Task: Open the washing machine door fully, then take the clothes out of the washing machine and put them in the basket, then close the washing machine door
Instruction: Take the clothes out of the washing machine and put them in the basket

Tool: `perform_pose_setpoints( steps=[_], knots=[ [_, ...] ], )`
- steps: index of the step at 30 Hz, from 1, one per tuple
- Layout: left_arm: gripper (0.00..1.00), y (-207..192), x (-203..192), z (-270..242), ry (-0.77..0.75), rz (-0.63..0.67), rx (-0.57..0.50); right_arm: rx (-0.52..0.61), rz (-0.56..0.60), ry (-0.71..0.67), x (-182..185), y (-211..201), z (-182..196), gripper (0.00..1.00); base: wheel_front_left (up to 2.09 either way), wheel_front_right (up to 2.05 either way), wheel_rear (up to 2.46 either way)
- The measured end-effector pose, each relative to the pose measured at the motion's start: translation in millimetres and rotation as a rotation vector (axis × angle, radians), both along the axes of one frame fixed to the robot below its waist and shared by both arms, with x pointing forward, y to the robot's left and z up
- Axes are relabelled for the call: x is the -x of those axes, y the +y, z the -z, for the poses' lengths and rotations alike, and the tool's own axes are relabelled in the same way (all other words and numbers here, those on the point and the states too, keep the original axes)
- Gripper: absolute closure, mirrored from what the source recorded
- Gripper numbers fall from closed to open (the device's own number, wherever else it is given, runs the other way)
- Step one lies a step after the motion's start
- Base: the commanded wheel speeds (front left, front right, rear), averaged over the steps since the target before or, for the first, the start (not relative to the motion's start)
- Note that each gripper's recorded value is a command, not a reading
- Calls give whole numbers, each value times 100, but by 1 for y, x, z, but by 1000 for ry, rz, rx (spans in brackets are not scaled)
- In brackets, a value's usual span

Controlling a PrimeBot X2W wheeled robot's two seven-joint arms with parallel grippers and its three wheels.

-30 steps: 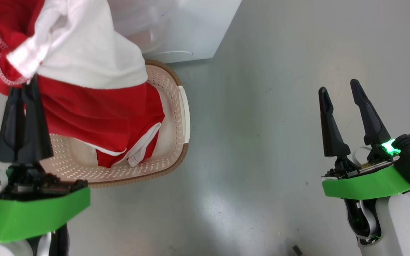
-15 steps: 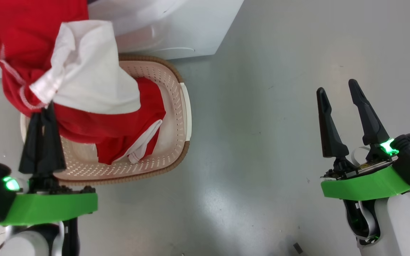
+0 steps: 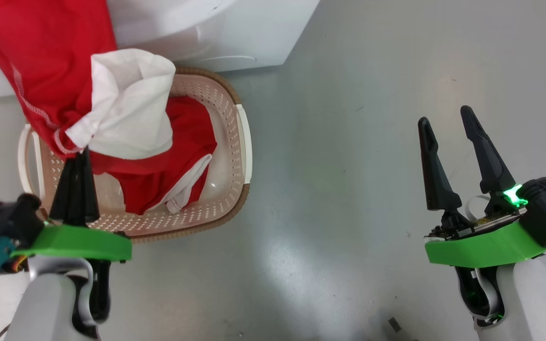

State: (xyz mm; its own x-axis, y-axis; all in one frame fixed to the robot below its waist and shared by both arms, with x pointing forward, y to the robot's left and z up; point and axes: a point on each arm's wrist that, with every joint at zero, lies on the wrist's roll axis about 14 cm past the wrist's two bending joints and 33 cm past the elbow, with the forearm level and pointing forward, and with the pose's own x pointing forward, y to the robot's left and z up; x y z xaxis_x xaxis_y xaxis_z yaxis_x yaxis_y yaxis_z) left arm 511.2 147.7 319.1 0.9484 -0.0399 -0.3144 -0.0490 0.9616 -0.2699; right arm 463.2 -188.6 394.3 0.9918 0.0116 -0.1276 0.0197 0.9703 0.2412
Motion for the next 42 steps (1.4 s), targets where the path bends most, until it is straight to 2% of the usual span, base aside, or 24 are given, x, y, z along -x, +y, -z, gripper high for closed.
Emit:
perform_pose_setpoints(
  steps=[17,25,30,41,42],
  knots=[
    [100,-14,-2,85,243,34,29,14,9,20,-3,-5,10,0,0,0,0],
    [100,-21,14,117,352,60,34,14,6,41,-2,-5,19,0,0,0,0],
    [100,-26,24,131,409,73,39,15,0,31,-8,-4,18,0,0,0,0],
    [100,-28,25,138,437,83,36,20,5,39,-7,-6,20,0,0,0,0],
    [62,-28,25,139,441,82,37,20,5,39,-7,-6,21,0,0,0,0]
  ],
)
